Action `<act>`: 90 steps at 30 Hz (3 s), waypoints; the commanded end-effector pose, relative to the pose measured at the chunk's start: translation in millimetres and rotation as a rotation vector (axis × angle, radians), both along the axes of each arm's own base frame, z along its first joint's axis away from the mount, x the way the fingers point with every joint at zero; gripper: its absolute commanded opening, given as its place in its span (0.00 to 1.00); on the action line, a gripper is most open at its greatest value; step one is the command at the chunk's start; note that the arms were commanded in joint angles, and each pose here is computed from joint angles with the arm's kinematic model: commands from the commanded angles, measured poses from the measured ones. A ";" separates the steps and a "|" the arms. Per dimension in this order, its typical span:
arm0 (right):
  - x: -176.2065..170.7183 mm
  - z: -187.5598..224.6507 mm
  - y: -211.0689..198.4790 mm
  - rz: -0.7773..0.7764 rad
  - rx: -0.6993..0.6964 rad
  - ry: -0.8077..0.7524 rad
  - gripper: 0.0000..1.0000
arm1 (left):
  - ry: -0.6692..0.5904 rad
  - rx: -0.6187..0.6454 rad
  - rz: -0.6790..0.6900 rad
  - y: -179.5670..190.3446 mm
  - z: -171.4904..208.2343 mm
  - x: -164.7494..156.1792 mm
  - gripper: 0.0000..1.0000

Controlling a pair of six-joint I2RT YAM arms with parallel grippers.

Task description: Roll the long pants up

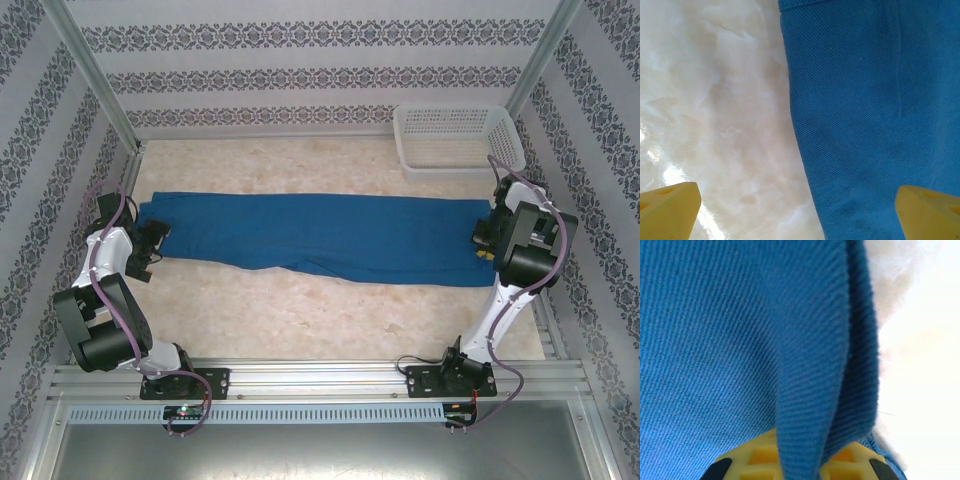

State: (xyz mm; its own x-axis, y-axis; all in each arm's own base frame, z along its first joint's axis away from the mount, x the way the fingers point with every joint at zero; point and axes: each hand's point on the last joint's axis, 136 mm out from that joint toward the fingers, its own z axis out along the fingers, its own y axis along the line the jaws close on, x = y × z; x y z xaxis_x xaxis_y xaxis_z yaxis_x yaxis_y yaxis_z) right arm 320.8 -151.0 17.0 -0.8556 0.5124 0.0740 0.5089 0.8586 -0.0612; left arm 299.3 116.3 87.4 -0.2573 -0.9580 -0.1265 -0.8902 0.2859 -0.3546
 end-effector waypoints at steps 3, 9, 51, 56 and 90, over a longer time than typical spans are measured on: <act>-3.1 29.7 5.0 -0.027 0.011 -0.032 0.00 | -0.016 0.026 -0.007 3.7 12.4 -3.1 1.00; 19.6 130.0 4.3 -0.013 -0.063 -0.248 0.00 | 0.015 0.058 -0.014 6.7 11.3 -11.3 1.00; 74.3 275.5 720.6 0.632 1.262 -0.772 0.00 | -0.032 0.136 -0.008 18.9 59.5 0.1 1.00; 69.4 279.6 744.3 0.567 1.368 -0.777 0.00 | -0.032 0.129 -0.008 17.7 59.0 -0.4 1.00; 122.1 152.2 531.9 0.863 0.488 -0.662 0.00 | -0.220 0.060 -0.146 -72.2 82.2 22.3 0.00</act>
State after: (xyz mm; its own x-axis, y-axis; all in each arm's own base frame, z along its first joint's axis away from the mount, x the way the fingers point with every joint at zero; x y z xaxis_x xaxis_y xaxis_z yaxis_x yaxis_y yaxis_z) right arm 443.9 420.6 199.2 -0.8646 -0.0856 -0.4952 -0.3937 0.7279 0.5614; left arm 320.3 60.8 192.8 -0.3432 -0.8936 -0.2895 -0.7197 0.4482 -0.5303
